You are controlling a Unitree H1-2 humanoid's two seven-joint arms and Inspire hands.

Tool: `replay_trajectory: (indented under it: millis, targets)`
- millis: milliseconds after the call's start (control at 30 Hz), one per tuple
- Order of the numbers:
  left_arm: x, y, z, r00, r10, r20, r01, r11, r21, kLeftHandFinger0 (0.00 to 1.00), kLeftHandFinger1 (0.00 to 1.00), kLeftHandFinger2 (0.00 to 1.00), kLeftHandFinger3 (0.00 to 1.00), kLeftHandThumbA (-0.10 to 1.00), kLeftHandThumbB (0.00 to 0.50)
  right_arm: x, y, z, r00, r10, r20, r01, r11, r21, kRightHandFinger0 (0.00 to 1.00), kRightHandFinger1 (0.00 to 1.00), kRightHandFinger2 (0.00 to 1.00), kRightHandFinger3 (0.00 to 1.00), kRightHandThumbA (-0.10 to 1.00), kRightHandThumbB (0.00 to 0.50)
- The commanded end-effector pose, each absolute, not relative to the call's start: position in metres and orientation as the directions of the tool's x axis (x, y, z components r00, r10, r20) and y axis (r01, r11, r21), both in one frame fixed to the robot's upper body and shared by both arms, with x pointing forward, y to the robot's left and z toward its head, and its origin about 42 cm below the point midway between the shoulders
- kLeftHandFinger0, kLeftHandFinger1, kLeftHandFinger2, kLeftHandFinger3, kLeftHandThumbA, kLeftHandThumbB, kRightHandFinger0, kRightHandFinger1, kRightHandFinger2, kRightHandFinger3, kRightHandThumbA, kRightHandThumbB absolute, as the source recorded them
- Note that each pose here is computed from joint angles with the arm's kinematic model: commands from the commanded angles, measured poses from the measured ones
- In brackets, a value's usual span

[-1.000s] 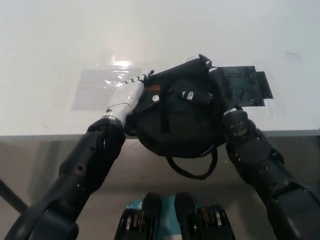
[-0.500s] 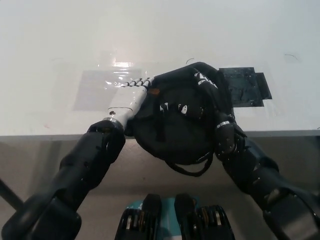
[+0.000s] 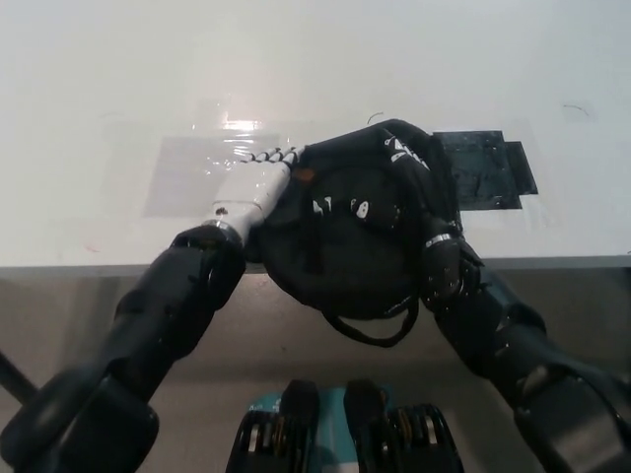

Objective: A soft travel bag is kept infront of the robot in the middle of the desk and the robot uses both its hands to press it to reduce its size

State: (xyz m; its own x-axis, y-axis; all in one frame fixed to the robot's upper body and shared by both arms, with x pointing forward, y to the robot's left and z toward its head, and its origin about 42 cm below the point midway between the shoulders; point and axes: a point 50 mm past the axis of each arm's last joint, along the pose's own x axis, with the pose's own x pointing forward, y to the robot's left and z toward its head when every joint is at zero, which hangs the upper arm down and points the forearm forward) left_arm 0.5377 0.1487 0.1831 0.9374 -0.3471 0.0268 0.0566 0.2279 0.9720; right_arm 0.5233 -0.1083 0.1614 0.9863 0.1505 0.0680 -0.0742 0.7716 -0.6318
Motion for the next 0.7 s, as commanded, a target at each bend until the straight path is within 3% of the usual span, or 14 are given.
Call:
replay_trajectory:
  millis: [0, 100, 167, 233, 300, 333, 367, 467, 600, 633, 667]
  targets:
    - [0.56, 0.148, 0.233, 0.934, -0.353, 0.045, 0.032, 0.211, 0.977, 1.0, 1.0, 1.0, 1.0, 1.0, 0.032, 0.546, -0.098, 0.208, 0.984, 0.151, 0.09, -0.064, 0.783, -0.619, 1.0, 1.0, 1.0, 1.0, 1.0, 0.141]
    - [0.574, 0.145, 0.283, 0.926, -0.354, 0.13, -0.05, 0.225, 0.973, 1.0, 1.0, 1.0, 1.0, 1.0, 0.071, 0.563, -0.095, 0.254, 0.977, 0.145, 0.155, -0.026, 0.805, -0.593, 1.0, 1.0, 1.0, 1.0, 1.0, 0.141]
    - [0.581, 0.142, 0.315, 0.923, -0.346, 0.17, -0.087, 0.243, 0.966, 1.0, 1.0, 1.0, 1.0, 1.0, 0.07, 0.571, -0.09, 0.283, 0.971, 0.135, 0.198, 0.004, 0.818, -0.575, 1.0, 1.0, 1.0, 1.0, 1.0, 0.136]
    - [0.585, 0.139, 0.343, 0.908, -0.351, 0.228, -0.137, 0.267, 0.954, 1.0, 1.0, 1.0, 1.0, 1.0, 0.003, 0.576, -0.085, 0.309, 0.956, 0.135, 0.26, 0.037, 0.826, -0.563, 1.0, 1.0, 1.0, 1.0, 1.0, 0.119]
    - [0.588, 0.137, 0.382, 0.875, -0.349, 0.336, -0.222, 0.328, 0.918, 1.0, 1.0, 1.0, 1.0, 1.0, 0.0, 0.579, -0.077, 0.343, 0.932, 0.135, 0.337, 0.067, 0.85, -0.523, 1.0, 1.0, 1.0, 1.0, 1.0, 0.114]
    - [0.588, 0.136, 0.393, 0.862, -0.339, 0.376, -0.251, 0.358, 0.899, 1.0, 1.0, 1.0, 1.0, 1.0, 0.023, 0.581, -0.075, 0.354, 0.928, 0.143, 0.344, 0.064, 0.847, -0.527, 1.0, 1.0, 1.0, 1.0, 1.0, 0.137]
    - [0.589, 0.136, 0.406, 0.861, -0.322, 0.395, -0.261, 0.387, 0.884, 1.0, 1.0, 1.0, 1.0, 1.0, 0.103, 0.582, -0.074, 0.367, 0.917, 0.151, 0.369, 0.07, 0.85, -0.523, 1.0, 1.0, 1.0, 1.0, 1.0, 0.127]
    - [0.588, 0.135, 0.444, 0.841, -0.283, 0.462, -0.295, 0.477, 0.828, 1.0, 1.0, 1.0, 1.0, 1.0, 0.206, 0.586, -0.073, 0.409, 0.895, 0.131, 0.426, 0.091, 0.882, -0.462, 1.0, 1.0, 1.0, 1.0, 1.0, 0.128]
    - [0.585, 0.143, 0.481, 0.803, -0.263, 0.535, -0.324, 0.56, 0.762, 1.0, 1.0, 1.0, 1.0, 1.0, 0.245, 0.583, -0.073, 0.457, 0.838, 0.127, 0.531, 0.119, 0.906, -0.405, 1.0, 1.0, 1.0, 1.0, 1.0, 0.181]
    - [0.583, 0.148, 0.49, 0.8, -0.256, 0.543, -0.338, 0.555, 0.76, 1.0, 1.0, 1.0, 1.0, 1.0, 0.245, 0.581, -0.073, 0.47, 0.819, 0.118, 0.562, 0.129, 0.916, -0.381, 1.0, 1.0, 1.0, 1.0, 1.0, 0.136]
    - [0.582, 0.151, 0.494, 0.792, -0.247, 0.558, -0.346, 0.57, 0.745, 1.0, 1.0, 1.0, 1.0, 1.0, 0.241, 0.58, -0.075, 0.476, 0.799, 0.12, 0.589, 0.132, 0.921, -0.367, 1.0, 1.0, 1.0, 1.0, 1.0, 0.13]
